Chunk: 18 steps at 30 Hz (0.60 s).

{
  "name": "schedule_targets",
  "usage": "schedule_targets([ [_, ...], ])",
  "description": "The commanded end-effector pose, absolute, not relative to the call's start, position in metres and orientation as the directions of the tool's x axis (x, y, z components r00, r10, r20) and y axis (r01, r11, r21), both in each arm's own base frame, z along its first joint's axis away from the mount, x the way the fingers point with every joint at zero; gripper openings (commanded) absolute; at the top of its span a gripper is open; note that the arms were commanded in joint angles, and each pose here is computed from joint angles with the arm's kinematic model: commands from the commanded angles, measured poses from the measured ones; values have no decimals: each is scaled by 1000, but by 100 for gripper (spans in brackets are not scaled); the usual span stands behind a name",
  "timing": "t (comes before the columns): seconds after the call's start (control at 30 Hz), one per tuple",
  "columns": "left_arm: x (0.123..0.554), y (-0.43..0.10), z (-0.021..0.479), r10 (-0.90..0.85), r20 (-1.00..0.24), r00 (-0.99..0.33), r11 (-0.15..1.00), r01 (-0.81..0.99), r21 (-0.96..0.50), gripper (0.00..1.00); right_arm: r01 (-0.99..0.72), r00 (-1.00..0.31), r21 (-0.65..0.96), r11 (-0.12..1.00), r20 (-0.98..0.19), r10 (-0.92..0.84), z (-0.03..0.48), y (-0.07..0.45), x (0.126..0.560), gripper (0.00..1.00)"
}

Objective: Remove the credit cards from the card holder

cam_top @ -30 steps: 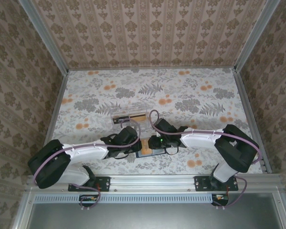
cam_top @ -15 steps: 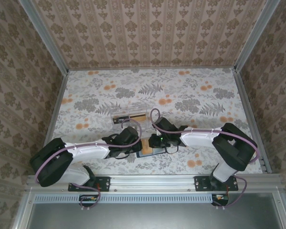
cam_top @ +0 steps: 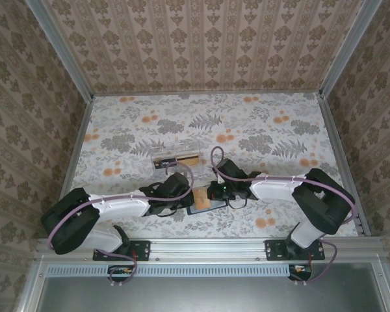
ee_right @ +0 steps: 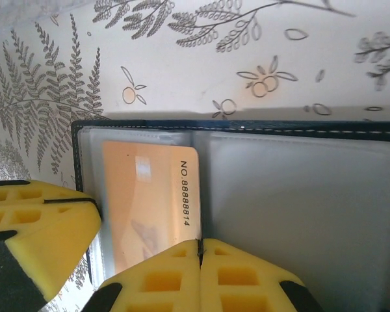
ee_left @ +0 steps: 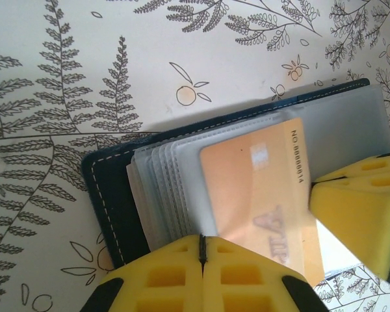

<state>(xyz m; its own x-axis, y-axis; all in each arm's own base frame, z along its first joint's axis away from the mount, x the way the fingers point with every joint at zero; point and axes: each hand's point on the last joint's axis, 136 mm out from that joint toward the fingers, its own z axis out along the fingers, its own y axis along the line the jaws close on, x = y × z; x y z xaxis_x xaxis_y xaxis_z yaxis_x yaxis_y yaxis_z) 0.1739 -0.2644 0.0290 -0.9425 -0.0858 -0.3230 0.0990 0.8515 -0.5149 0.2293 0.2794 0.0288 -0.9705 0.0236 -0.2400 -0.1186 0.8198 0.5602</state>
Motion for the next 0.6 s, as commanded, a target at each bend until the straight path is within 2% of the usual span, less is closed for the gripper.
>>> schedule_targets([
  [0.0,167,-245,15,-79,-291,-954,897,60,-439,0,-101,-969,558,823,-244,47,34,268,229,0],
  [0.27,169,-247,25,-76,-311,-947,888,78,-453,0,-100,-965,546,832,-258,54,39,256,232,0],
  [0.57,173,-281,62,0,-394,-919,856,203,-475,2,-103,-974,570,815,-225,35,32,265,228,0],
])
